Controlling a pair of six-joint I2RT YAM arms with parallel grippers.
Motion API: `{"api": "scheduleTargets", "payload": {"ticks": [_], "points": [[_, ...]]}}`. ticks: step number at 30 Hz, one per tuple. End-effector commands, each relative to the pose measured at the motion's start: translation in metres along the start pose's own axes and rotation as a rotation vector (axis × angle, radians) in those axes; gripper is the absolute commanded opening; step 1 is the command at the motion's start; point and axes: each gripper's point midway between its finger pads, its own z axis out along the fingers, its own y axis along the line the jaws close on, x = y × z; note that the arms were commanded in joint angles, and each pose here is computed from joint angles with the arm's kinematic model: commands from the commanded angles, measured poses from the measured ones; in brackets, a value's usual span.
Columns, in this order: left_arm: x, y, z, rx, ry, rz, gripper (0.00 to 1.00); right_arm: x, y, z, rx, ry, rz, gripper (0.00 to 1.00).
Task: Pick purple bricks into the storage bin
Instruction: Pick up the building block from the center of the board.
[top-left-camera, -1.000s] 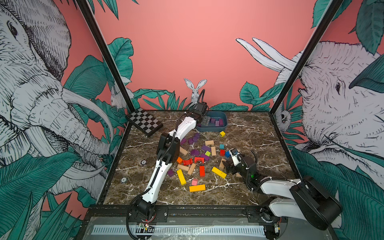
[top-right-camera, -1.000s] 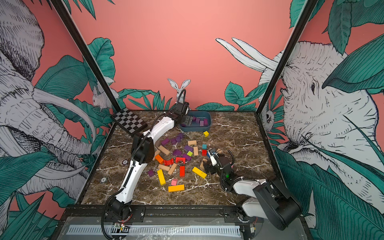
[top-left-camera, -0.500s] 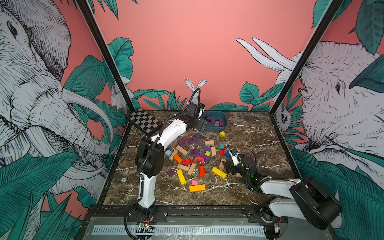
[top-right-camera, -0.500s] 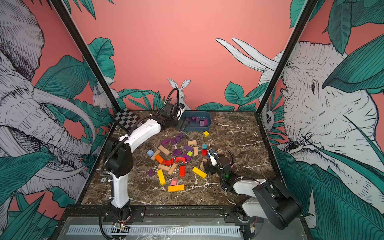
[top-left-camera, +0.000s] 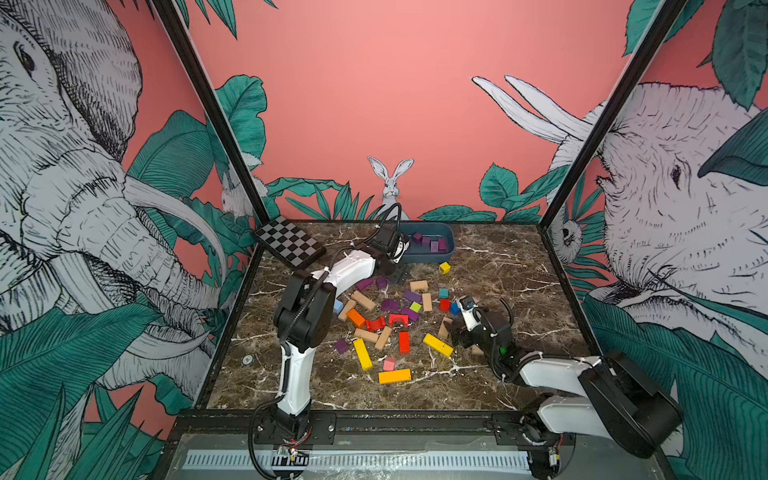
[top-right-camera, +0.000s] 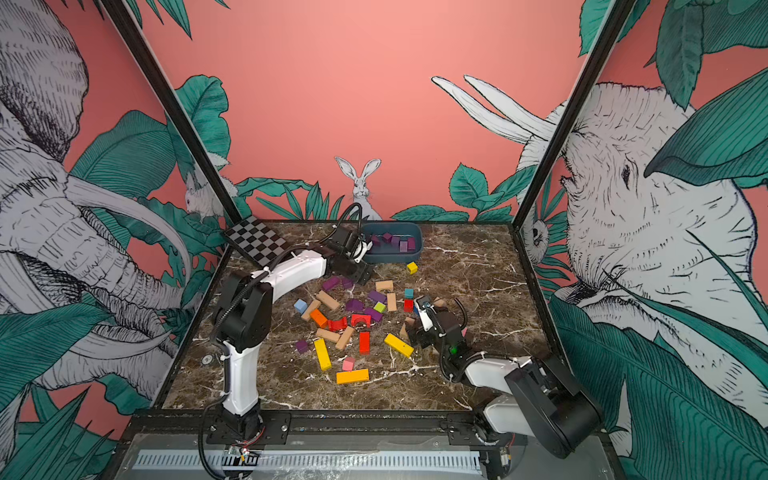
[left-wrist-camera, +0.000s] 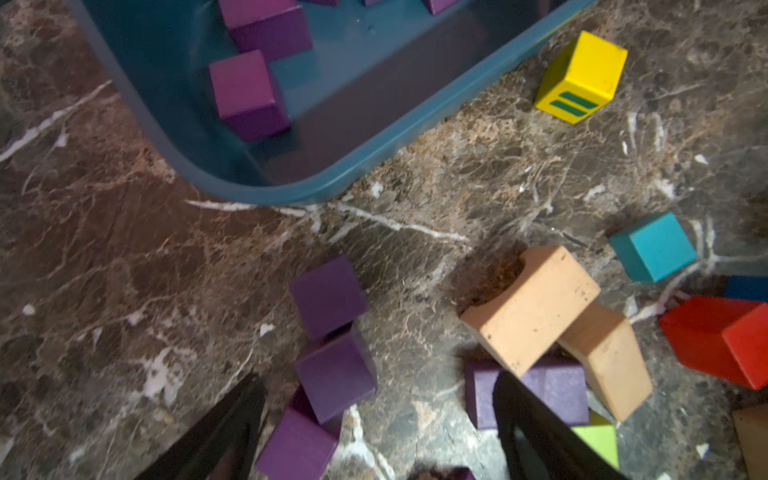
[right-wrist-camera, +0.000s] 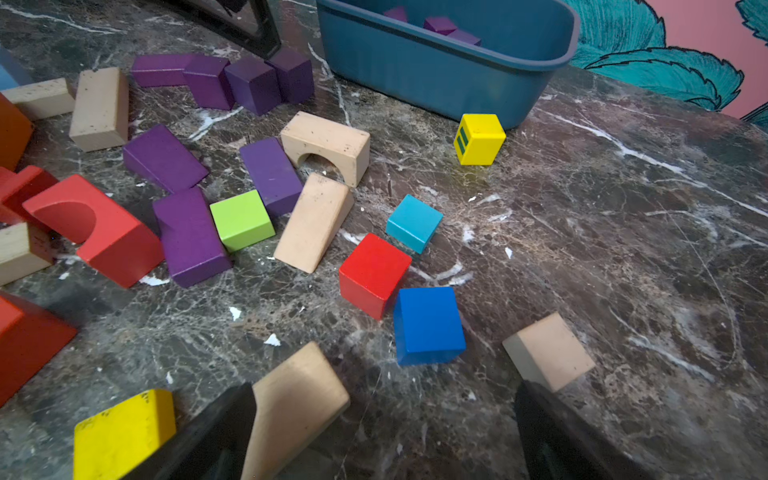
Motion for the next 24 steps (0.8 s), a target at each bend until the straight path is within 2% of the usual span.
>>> {"api": "scheduleTargets", "payload": {"ticks": [1,18,24], "points": [[-0.012,-0.002,0.006,0.040,-0.020,-0.022,0.81,-0.014,-0.001,0.002,-0.001,-0.041,-0.003,0.99],[0.000,0.021,0.026,-0.021,0.041,-0.081,0.62,-0.014,-0.001,0.002,-0.002,-0.039,-0.004,0.99],[-0.001,0.022,0.031,-0.023,0.047,-0.079,0.49,-0.015,-0.001,0.002,-0.002,-0.040,-0.002,0.99]]}}
